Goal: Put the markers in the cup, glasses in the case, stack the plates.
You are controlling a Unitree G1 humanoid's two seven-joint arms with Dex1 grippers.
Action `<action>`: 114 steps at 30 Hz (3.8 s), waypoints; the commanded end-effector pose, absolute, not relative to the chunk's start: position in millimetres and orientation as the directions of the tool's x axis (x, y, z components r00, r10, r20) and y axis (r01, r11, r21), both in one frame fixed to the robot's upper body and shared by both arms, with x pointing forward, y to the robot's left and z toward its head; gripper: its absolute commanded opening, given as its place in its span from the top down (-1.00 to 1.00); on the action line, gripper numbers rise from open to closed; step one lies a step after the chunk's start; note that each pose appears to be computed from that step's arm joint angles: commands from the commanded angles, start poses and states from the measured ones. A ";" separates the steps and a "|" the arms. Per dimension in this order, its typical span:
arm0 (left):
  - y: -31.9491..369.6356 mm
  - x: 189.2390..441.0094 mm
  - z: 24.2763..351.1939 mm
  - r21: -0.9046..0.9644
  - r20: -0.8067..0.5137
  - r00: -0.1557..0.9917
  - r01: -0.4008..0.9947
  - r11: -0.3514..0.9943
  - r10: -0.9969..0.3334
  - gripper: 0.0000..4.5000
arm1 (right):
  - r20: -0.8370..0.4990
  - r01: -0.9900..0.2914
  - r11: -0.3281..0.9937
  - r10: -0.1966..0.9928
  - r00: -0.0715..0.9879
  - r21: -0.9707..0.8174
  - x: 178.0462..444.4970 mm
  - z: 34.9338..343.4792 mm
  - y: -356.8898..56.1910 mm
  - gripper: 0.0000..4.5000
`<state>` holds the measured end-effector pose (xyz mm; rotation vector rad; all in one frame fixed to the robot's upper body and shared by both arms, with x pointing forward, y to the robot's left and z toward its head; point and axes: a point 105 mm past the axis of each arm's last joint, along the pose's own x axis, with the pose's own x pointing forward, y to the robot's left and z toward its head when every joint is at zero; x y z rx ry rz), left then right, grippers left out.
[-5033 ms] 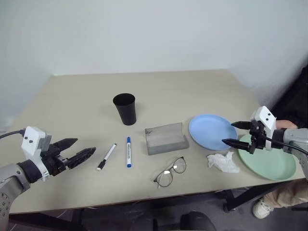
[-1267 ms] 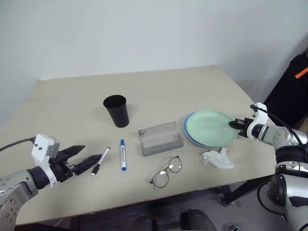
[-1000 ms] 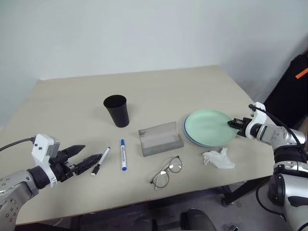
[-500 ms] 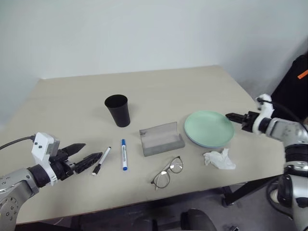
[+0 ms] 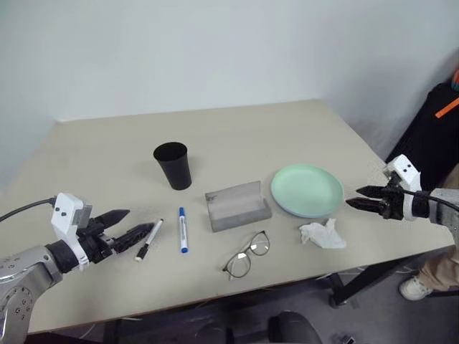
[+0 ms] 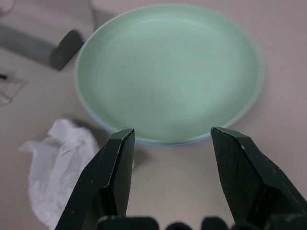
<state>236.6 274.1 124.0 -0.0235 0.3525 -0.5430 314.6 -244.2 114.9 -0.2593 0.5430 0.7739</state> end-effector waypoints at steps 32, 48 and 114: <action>272.0 239.2 124.1 -0.073 -0.329 0.805 0.499 0.864 -0.493 -1.00 | -0.698 -0.908 0.418 0.640 0.321 -0.034 258.5 72.7 -192.2 -0.21; 269.9 241.3 125.0 -0.076 -0.321 0.811 0.493 0.867 -0.489 -1.00 | -0.710 -0.891 0.405 0.565 0.421 -0.206 281.4 57.8 -193.5 0.79; 125.3 238.0 105.4 -0.215 -0.376 0.525 0.752 0.623 -0.763 -1.00 | -0.488 -0.946 0.314 0.815 0.314 -0.083 303.6 139.1 -184.5 -0.13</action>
